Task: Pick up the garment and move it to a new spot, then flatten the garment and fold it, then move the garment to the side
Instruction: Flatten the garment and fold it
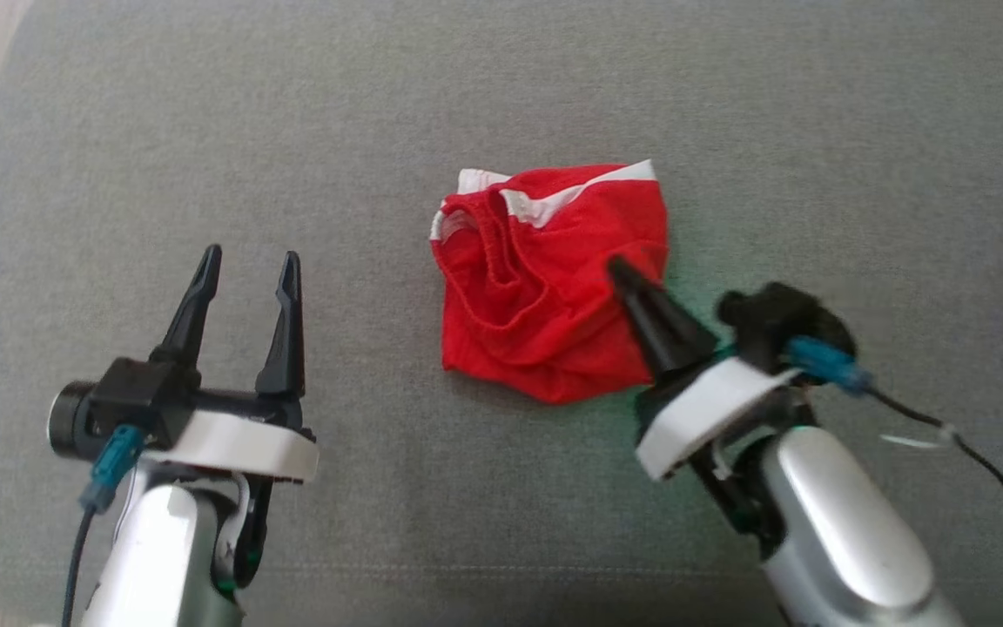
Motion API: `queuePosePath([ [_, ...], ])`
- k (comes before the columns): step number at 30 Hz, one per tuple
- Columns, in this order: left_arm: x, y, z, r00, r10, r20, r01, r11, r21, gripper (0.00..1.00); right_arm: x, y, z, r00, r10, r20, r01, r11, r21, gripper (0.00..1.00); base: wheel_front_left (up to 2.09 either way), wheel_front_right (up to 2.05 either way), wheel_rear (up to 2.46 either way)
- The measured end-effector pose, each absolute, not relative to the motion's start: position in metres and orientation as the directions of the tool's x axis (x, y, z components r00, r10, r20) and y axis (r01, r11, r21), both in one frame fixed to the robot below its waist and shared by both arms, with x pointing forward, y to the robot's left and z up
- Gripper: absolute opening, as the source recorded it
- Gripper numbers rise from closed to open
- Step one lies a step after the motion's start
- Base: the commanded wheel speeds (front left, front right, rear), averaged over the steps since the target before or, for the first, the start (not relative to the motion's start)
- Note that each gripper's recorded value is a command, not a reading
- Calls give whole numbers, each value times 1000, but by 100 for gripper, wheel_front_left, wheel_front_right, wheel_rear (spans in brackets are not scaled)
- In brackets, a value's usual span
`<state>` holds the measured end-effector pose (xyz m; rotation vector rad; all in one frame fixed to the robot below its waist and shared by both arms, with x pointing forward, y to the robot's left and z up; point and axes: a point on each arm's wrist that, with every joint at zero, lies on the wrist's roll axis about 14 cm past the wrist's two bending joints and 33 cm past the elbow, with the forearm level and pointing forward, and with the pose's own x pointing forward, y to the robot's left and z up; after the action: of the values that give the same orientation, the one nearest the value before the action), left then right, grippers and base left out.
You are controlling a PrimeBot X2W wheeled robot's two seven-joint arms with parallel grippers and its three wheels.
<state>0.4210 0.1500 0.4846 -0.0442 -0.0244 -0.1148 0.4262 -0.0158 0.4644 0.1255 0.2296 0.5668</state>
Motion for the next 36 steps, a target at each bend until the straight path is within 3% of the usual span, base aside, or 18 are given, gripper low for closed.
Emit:
queuePosePath([
  [6, 422, 156, 481, 995, -99, 18, 100, 994, -42, 100, 423, 7, 417, 721, 597, -351, -574, 799, 180, 0, 0, 0, 0],
  [12, 422, 157, 479, 996, -94, 11, 94, 995, -45, 100, 418, 18, 397, 660, 619, -426, -606, 774, 187, 0, 0, 0, 0],
  [36, 425, 158, 479, 995, -97, 15, 97, 994, -46, 100, 405, 65, 389, 512, 736, -444, -699, 657, 282, 0, 0, 0, 0],
])
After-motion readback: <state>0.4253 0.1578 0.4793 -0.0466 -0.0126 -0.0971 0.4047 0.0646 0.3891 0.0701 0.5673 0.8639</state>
